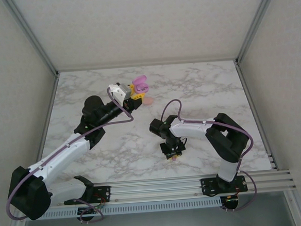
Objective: Insert the wireless bluetooth earbuds into the charging case
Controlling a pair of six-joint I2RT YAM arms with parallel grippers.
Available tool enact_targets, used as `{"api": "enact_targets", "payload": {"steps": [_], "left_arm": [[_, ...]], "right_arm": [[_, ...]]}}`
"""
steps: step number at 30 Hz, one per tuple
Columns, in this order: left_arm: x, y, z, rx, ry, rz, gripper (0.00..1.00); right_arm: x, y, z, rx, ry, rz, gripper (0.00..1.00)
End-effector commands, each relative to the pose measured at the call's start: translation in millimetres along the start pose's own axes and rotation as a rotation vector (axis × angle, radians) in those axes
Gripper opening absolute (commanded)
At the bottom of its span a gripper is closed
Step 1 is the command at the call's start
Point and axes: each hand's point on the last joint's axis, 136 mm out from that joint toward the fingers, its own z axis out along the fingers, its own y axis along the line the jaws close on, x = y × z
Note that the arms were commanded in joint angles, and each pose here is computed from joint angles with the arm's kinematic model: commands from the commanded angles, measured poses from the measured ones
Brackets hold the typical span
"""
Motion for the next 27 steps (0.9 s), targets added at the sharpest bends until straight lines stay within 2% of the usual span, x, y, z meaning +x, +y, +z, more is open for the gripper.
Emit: {"api": "enact_targets", "payload": {"steps": [1,5,7,16,27], "left_arm": [[-17.0,-1.2,-1.1,0.007,-0.043,0.005,0.24],[-17.4,-1.0,-0.2,0.008,-0.043,0.003,0.23],[-17.3,-1.4,0.6,0.013,-0.044,0.002,0.23],[-16.0,-2.2,1.6,0.017,-0.041,-0.001,0.24],[-11.9,-1.2,8.1,0.025,-0.036,-0.014,0.23]], "right_arm": [[16.6,-12.1,9.3,0.056,0.054,-0.026,0.25],[20.4,-13.4,8.8,0.053,0.062,-0.024,0.23],[20.0,-13.7,6.2,0.053,0.052,-0.025,0.19],[9.6,-14.6,-6.4,0.051,-0.029,-0.016,0.19],[-18.5,-0.4,-13.6,-0.125,-0.111,0.069,0.19]]}}
